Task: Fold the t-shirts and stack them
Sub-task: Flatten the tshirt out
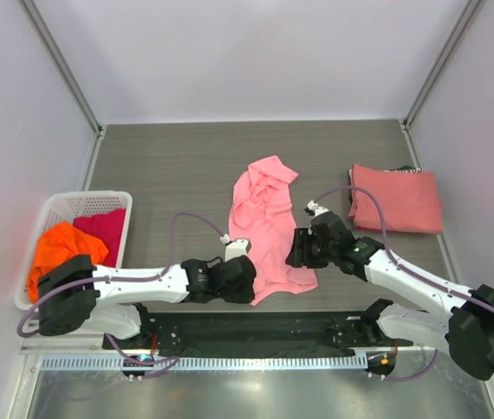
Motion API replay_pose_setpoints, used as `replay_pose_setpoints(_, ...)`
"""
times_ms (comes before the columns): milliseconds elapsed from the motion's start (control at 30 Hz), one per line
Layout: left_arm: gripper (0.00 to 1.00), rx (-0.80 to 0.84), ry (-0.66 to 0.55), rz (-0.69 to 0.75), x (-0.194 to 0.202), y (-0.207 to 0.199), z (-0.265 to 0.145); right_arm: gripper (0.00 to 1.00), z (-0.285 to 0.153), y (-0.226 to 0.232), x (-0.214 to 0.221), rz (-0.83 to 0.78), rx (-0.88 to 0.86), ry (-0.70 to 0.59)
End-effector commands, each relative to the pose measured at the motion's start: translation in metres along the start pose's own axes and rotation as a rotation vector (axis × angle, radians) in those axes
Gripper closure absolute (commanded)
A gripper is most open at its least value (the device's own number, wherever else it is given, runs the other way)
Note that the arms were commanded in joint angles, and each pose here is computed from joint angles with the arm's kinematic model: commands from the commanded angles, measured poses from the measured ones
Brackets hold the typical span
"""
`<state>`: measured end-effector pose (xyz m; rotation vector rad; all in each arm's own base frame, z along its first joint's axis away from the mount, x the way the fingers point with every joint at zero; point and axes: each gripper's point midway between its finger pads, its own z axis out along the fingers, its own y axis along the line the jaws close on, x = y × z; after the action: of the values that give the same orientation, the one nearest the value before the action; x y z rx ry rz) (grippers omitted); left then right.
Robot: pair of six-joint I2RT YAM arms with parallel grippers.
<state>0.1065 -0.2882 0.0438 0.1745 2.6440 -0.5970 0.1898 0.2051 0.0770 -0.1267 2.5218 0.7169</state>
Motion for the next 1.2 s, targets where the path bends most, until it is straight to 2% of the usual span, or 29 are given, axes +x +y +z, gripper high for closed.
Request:
replay_pose_setpoints(0,0.65,0.038,-0.076,-0.011,-0.016,-0.020,-0.007,0.47,-0.001,-0.028,-0.011,0.021,0.152,-0.083)
replay_pose_setpoints(33,0.52,0.038,-0.085,-0.013,-0.018,-0.019,-0.013,0.51,-0.002,-0.037,-0.014,0.027,0.204,-0.106)
replay_pose_setpoints(67,0.51,0.039,-0.097,-0.013,-0.021,-0.018,-0.018,0.52,-0.003,-0.041,-0.016,0.028,0.228,-0.118)
replay_pose_setpoints(100,0.39,0.022,-0.104,-0.007,-0.023,-0.014,-0.022,0.53,-0.004,-0.043,-0.017,0.029,0.238,-0.125)
replay_pose_setpoints(233,0.24,0.022,-0.159,-0.003,-0.037,-0.010,-0.044,0.56,-0.004,-0.054,-0.019,0.033,0.288,-0.150)
replay_pose_setpoints(300,0.20,0.027,-0.191,0.004,-0.046,-0.011,-0.054,0.57,-0.002,-0.057,-0.021,0.028,0.310,-0.156)
replay_pose_setpoints(600,0.21,-0.029,-0.204,-0.024,-0.078,0.011,-0.060,0.59,0.015,-0.073,-0.020,0.047,0.385,-0.138)
replay_pose_setpoints(733,0.21,-0.052,-0.210,-0.033,-0.086,0.019,-0.059,0.68,0.021,-0.069,-0.020,0.066,0.347,-0.147)
replay_pose_setpoints(933,0.21,-0.076,-0.205,-0.067,-0.099,0.032,-0.049,0.72,0.026,-0.066,-0.020,0.069,0.330,-0.130)
replay_pose_setpoints(967,0.22,-0.074,-0.208,-0.066,-0.102,0.032,-0.049,0.71,0.027,-0.066,-0.019,0.072,0.330,-0.127)
replay_pose_setpoints(1067,0.25,-0.079,-0.203,-0.086,-0.109,0.036,-0.046,0.49,0.027,-0.071,-0.018,0.082,0.348,-0.125)
replay_pose_setpoints(1167,0.25,-0.065,-0.202,-0.088,-0.113,0.031,-0.047,0.46,0.025,-0.076,-0.017,0.091,0.361,-0.138)
